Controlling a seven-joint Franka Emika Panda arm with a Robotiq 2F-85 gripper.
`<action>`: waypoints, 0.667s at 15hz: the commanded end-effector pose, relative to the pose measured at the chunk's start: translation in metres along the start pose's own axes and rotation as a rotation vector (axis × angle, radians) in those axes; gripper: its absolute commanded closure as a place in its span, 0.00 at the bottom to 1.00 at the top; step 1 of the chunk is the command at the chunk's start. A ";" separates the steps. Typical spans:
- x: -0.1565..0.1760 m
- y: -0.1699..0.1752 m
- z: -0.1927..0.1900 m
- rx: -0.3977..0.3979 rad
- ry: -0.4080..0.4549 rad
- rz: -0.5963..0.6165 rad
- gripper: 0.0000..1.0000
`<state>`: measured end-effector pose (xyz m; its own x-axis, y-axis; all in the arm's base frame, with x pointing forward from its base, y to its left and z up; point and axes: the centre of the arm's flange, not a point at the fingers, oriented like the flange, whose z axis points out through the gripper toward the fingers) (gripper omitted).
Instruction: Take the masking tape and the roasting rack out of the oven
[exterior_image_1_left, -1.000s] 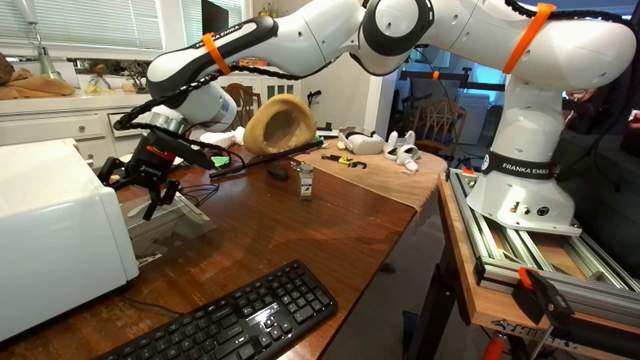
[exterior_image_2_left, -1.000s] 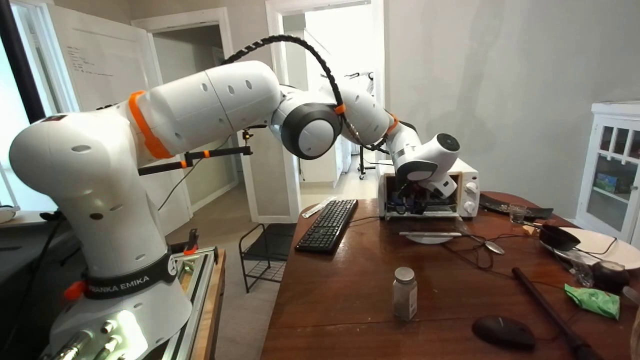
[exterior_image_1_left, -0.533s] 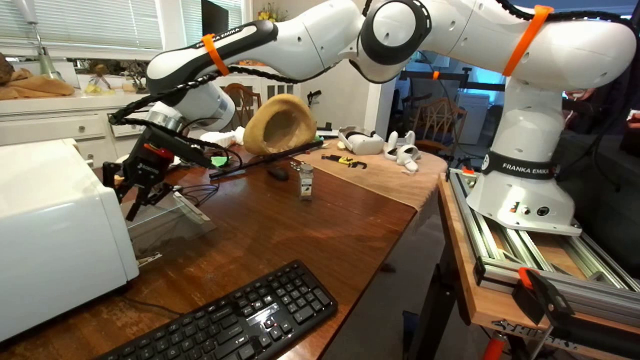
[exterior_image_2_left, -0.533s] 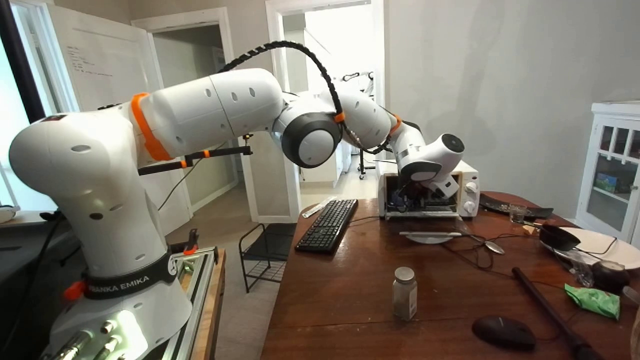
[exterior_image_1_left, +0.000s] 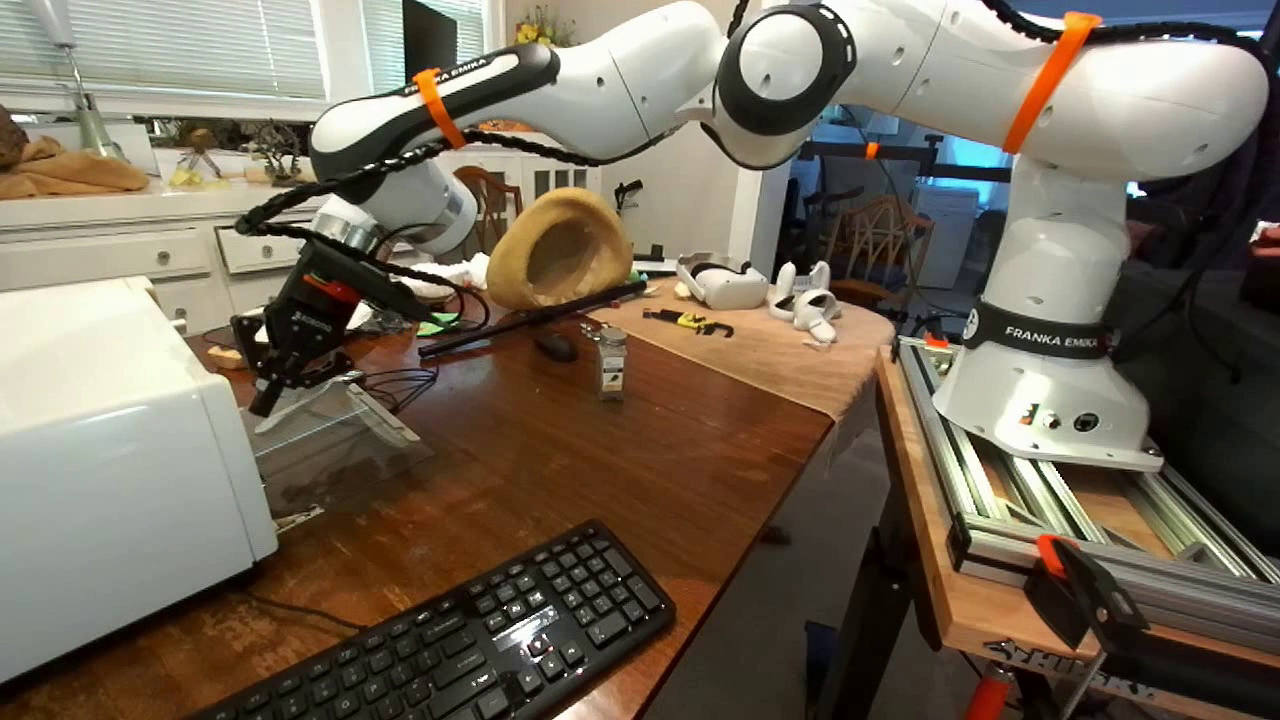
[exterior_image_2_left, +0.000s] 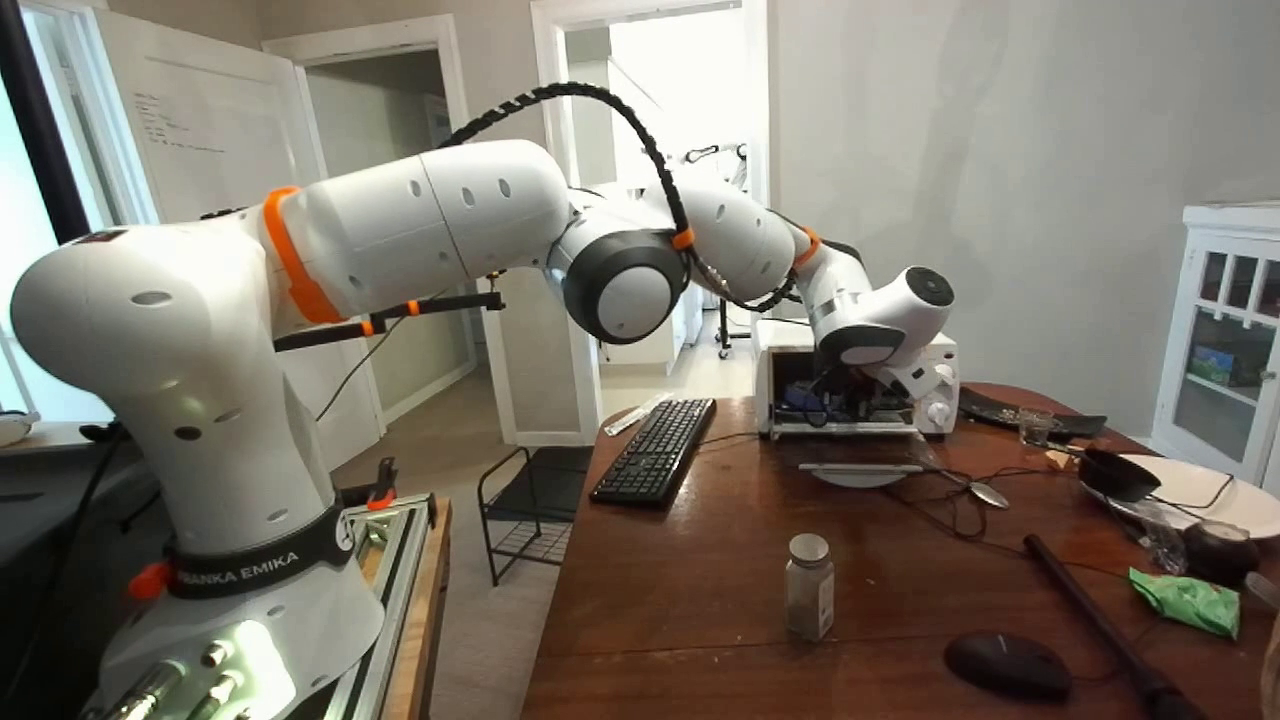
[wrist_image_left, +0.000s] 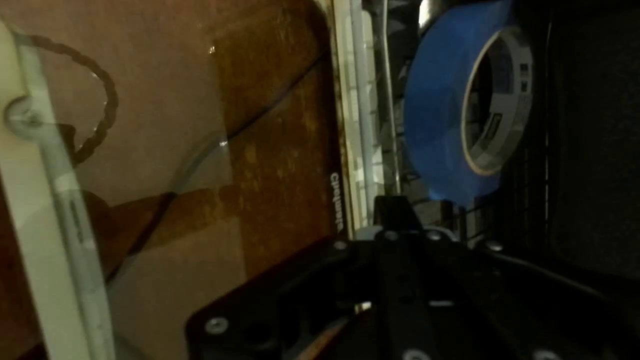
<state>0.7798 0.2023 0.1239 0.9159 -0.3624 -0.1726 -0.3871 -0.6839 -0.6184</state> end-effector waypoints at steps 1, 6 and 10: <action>0.009 0.021 -0.032 0.018 -0.010 0.046 1.00; 0.004 0.020 -0.033 0.086 -0.155 0.006 0.74; -0.019 0.009 -0.008 0.079 -0.325 -0.101 0.51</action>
<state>0.7696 0.1834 0.1354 0.9365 -0.1777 -0.3022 -0.3428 -0.6446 -0.6834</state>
